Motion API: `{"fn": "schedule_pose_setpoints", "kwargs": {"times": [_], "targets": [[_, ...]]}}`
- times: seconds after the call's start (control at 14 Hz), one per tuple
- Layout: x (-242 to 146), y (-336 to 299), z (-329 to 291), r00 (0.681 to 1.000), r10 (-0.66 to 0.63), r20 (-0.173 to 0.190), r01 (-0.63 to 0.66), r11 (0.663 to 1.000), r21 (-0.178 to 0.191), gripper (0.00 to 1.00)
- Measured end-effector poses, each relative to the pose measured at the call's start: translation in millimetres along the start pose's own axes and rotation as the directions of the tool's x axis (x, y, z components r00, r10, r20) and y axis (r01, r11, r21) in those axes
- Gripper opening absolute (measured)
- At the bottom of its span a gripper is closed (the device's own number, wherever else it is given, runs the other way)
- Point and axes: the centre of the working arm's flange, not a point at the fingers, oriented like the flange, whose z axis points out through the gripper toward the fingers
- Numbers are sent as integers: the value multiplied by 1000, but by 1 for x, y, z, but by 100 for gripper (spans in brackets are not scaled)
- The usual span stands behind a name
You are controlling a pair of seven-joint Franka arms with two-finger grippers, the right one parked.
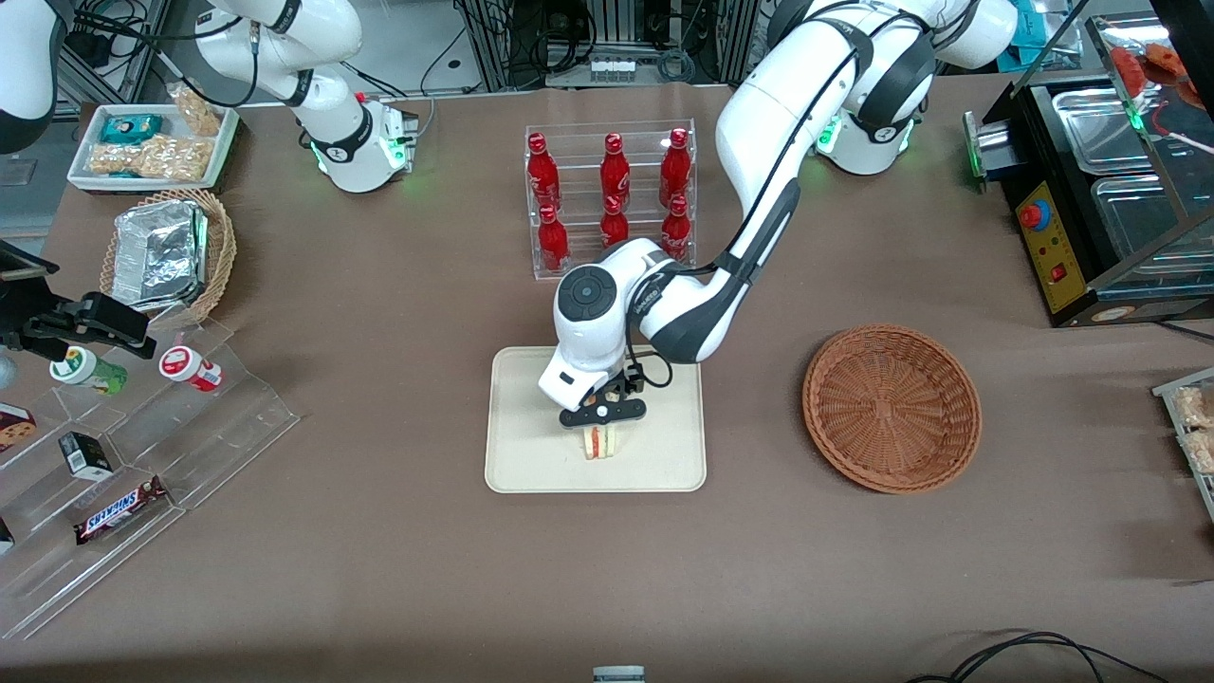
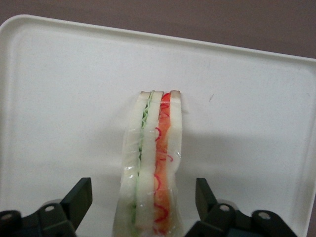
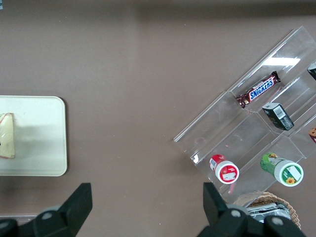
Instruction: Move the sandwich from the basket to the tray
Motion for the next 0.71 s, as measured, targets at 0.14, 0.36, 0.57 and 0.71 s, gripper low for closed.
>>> {"fn": "schedule_pose_setpoints", "kwargs": {"times": [0.14,0.36,0.57,0.71], "targets": [[5,-1,-8,1000,-6,-4,6,1000,2,100],[36,-28,-66,999,-39,20,38,998,45,100],[79,-106,-168,986,6,164,-16,998,60,100],[99,-167,-231,975,26,221,-41,997,65,100]]}}
